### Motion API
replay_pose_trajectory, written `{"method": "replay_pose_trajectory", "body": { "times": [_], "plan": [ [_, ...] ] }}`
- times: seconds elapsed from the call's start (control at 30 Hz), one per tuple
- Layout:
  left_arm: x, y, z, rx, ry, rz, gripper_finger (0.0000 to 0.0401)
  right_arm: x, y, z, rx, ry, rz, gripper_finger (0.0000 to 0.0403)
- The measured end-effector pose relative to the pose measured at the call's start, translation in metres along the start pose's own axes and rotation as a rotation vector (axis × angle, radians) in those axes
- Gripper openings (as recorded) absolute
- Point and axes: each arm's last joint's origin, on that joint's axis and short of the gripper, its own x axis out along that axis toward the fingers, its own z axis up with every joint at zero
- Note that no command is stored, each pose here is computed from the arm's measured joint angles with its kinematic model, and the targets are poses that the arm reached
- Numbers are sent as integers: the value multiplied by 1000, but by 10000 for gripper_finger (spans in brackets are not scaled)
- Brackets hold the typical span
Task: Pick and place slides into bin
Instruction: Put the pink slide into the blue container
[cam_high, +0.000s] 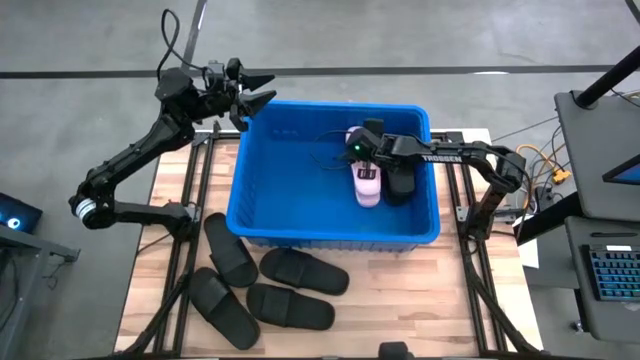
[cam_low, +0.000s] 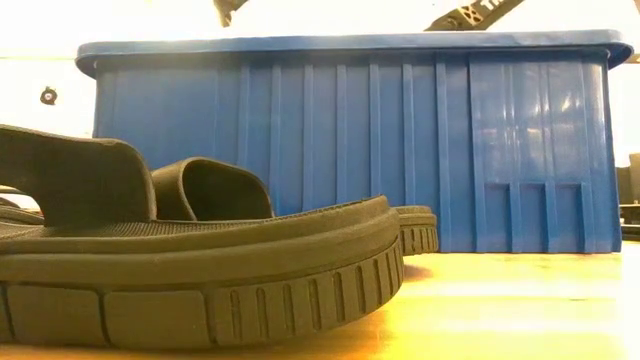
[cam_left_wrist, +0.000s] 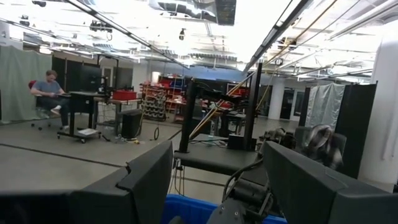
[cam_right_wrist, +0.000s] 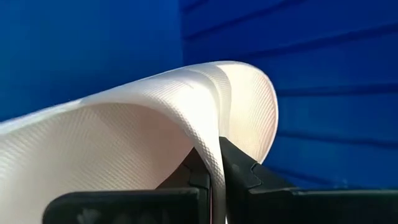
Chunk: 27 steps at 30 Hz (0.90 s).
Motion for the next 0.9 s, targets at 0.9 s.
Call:
{"method": "replay_pose_trajectory", "body": {
  "times": [0.9],
  "plan": [
    [0,0,0,0,1,2,238,0,15,-3,68,24,-15,9]
  ]
}}
